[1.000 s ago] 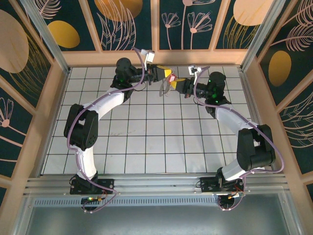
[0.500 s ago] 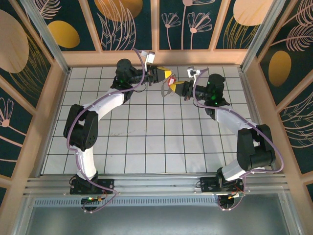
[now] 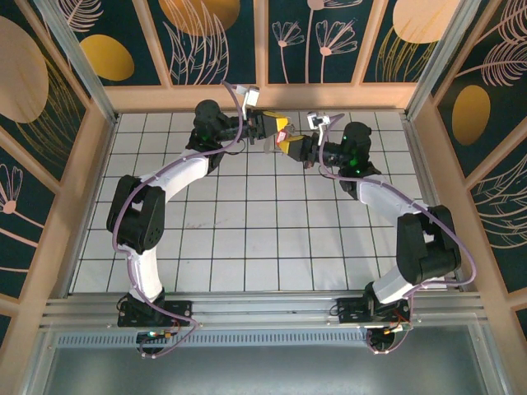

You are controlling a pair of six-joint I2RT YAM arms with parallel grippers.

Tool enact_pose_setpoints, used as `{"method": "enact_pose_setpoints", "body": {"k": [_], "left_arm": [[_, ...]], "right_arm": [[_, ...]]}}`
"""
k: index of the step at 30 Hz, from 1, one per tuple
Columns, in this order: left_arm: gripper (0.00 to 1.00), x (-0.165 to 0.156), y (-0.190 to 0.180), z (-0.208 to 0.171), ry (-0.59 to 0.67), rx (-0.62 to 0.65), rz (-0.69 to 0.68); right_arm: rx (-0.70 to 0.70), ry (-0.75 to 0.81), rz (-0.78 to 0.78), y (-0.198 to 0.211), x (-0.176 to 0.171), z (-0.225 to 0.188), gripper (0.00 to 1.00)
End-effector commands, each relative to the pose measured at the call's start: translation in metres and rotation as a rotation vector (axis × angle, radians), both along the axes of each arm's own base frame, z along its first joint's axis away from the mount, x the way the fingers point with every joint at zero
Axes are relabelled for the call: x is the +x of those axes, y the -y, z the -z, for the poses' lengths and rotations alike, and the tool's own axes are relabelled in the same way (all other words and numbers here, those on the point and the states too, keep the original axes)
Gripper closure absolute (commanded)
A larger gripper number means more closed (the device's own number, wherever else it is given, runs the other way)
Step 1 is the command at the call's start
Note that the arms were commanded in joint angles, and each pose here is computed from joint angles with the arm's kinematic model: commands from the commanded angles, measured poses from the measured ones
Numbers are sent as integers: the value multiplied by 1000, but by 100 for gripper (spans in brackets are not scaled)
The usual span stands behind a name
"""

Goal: Put the keys on the keyring

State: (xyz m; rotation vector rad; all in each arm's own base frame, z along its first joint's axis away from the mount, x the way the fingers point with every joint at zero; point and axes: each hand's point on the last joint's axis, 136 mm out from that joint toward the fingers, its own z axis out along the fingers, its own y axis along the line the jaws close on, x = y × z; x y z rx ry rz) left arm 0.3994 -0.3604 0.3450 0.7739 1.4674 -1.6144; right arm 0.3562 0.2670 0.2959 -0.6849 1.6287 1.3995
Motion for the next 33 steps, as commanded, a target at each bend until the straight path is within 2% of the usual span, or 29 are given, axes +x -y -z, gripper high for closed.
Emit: {"method": "enact_pose_setpoints", "body": {"k": [1,7,16,33], "left_arm": [[100,-14,-3,-31,89,-54,1],[100,-16,-3,-33,93,-62,3],[100,-16,-3,-32,88,-65,0],[100,-6,-5,-28,61,-96,-54]], "right_arm": [[0,30,-42,-5,-3,-3,100],[9,3,-23,1,3,6,100],[-7,10,-86,-27,0,3,100],[-3,-5,6,-6,7,3,100]]}}
